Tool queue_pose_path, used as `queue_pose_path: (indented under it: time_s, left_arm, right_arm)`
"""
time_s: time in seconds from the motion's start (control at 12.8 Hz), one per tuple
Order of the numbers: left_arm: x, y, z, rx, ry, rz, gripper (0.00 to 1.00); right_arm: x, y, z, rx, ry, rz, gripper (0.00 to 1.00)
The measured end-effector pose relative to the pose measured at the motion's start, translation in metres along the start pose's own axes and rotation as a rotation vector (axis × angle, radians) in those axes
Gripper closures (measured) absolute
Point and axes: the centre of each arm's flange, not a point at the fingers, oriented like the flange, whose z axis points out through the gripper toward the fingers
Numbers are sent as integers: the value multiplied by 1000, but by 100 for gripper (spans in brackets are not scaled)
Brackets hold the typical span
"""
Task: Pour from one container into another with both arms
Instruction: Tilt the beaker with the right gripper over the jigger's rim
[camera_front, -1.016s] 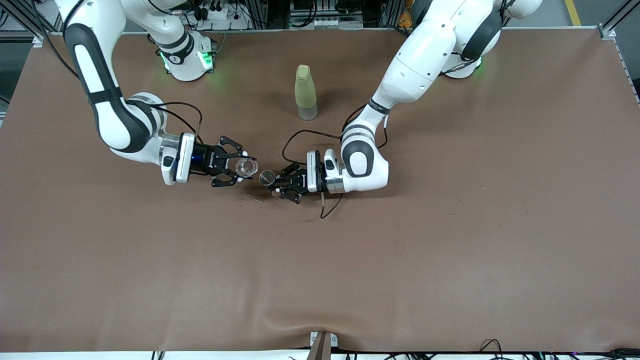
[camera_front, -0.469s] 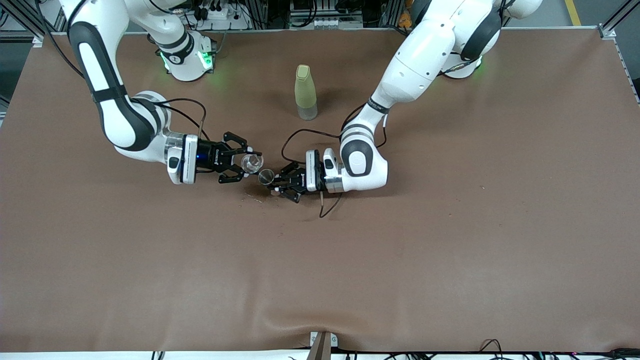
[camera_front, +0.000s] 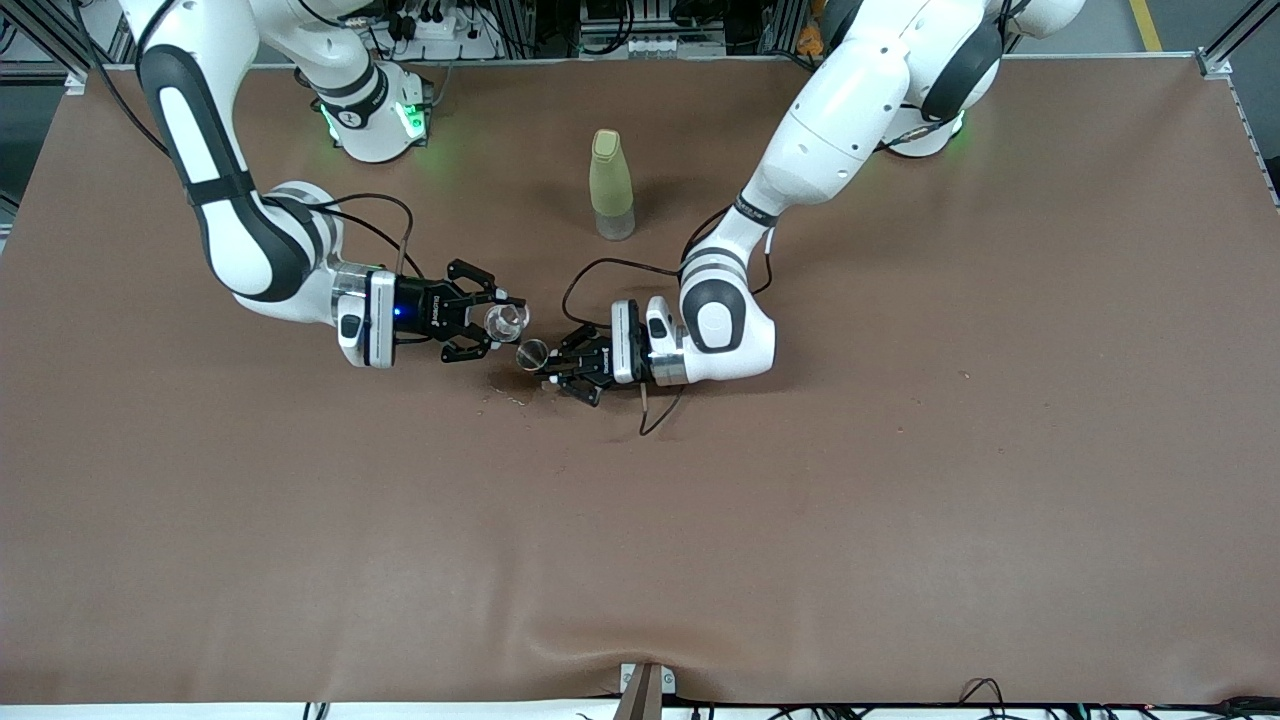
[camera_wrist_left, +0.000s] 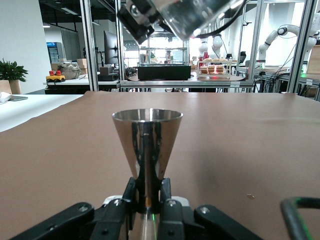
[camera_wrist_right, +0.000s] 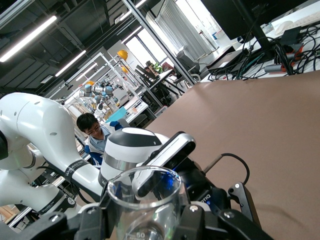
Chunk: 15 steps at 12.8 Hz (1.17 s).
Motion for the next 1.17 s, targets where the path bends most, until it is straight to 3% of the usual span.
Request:
queue_pose_path:
  time_s: [1.17]
  left_arm:
    - [0,0,0,11,5,-12,79]
  right_arm:
    - [-5,-12,16,33,51,317,51]
